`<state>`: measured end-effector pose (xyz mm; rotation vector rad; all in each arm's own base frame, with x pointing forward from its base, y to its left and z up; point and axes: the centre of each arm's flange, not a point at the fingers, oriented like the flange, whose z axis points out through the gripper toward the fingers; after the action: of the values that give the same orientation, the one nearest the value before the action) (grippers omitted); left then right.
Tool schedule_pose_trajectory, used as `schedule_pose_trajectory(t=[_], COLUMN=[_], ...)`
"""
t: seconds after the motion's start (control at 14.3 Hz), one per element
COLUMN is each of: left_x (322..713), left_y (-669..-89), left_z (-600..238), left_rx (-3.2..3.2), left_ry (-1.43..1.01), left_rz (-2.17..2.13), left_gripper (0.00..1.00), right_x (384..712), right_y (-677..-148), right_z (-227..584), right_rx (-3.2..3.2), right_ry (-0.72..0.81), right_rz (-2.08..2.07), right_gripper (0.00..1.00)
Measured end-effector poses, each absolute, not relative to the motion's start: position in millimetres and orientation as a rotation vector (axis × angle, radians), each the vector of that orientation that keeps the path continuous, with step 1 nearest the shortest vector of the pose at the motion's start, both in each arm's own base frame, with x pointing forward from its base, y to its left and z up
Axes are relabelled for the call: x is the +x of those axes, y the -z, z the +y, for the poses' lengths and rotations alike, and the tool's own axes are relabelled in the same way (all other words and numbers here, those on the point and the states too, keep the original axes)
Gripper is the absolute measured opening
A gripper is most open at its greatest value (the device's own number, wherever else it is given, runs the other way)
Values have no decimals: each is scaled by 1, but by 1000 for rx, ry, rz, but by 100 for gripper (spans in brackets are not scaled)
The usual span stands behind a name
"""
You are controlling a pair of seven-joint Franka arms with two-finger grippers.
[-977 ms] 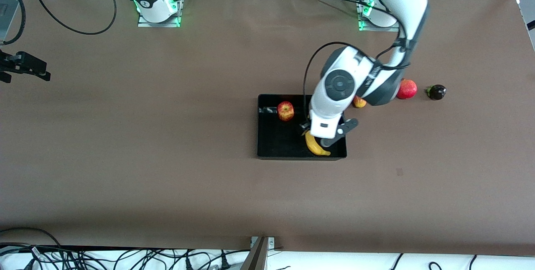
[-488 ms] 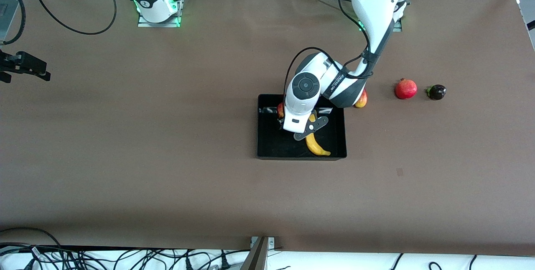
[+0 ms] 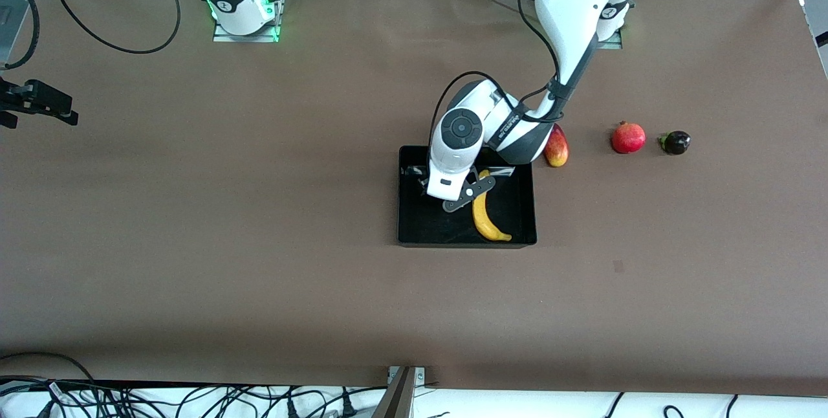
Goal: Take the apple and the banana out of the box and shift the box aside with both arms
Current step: 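Reach the left gripper into the tray and grasp the apple, then carry the apple out of the tray and set it on the table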
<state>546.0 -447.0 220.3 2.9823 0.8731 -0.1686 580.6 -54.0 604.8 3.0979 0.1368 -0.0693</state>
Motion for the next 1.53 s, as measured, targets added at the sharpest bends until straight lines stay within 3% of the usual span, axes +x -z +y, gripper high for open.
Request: schedule_pose_trajectory(t=[0.49,0.56,0.7,0.98,1.19,1.53], left_x=[534,534,535,539,568,617], left_y=[-197,-196,-196,-201,-239,-361], left_z=[-455,-454,-454,-453,-433,-344], left_rx=[3005,3005,3004,2994,2971,2992], left_ry=[213,214,213,202,179,216], left_rz=[860,862,862,867,901,810], left_gripper=[97,91,68,65,65,65], right_x=[581,581,581,581,581,581], right_y=[-605,-605,-605,-605,-605,-605], right_z=[-54,-54,-54,-54,-54,-54], right_rx=[3098,3098,3098,3098,3098,3098], right_ry=[69,69,69,69,70,70], right_rz=[137,137,137,137,137,136], right_gripper=[100,100,100,100,100,100])
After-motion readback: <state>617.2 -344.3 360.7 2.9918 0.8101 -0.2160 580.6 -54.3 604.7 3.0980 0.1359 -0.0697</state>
